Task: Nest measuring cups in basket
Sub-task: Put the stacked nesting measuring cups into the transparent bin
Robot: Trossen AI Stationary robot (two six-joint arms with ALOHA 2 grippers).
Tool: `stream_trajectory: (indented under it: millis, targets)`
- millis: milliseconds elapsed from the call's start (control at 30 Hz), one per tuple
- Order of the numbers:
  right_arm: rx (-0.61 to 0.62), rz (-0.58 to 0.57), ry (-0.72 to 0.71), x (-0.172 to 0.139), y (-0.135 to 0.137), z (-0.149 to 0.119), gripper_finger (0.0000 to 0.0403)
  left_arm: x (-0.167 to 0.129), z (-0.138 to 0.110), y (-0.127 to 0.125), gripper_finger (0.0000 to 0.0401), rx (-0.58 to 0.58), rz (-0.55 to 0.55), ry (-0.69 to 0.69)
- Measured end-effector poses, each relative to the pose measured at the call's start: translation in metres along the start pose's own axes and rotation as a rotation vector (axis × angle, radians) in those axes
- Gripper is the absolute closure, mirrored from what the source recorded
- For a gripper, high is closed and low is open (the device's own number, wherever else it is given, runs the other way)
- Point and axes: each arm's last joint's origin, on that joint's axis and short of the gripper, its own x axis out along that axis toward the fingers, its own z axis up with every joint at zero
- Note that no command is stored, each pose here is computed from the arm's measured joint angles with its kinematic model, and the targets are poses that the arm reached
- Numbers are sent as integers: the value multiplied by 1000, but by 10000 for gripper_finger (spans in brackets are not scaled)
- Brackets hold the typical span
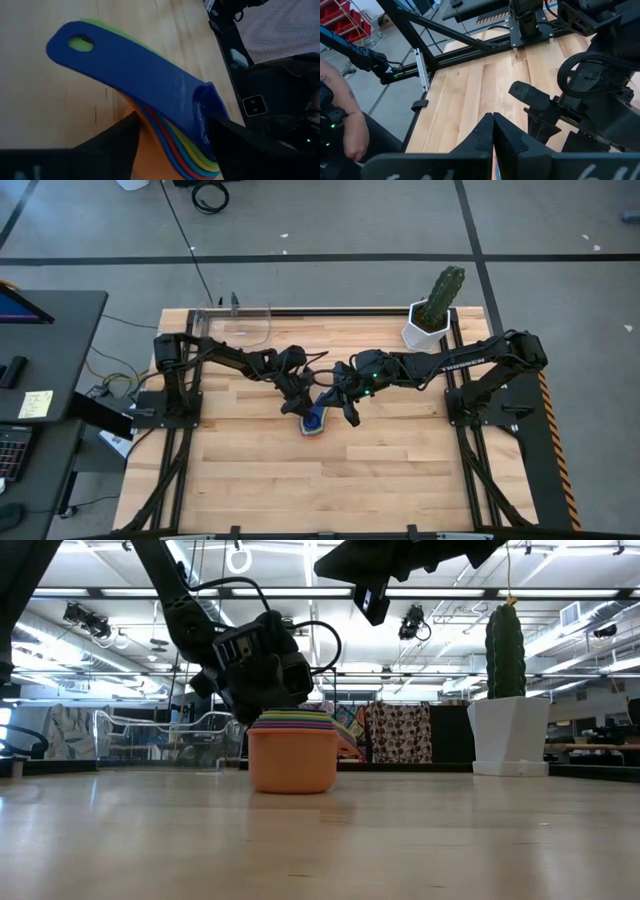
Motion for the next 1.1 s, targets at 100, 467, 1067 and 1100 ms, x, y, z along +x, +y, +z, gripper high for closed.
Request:
stream_trajectory:
  millis: [100,467,1067,1100]
  targets:
    - [0,0,0,0,0,0,387,0,0,0,197,-26,-4,2]
    - [0,0,0,0,0,0,387,0,0,0,238,-117,-4,3]
    - [0,0,0,0,0,0,387,0,0,0,275,-157,10,-3]
    - [0,0,0,0,0,0,387,0,0,0,279,-157,14,-4]
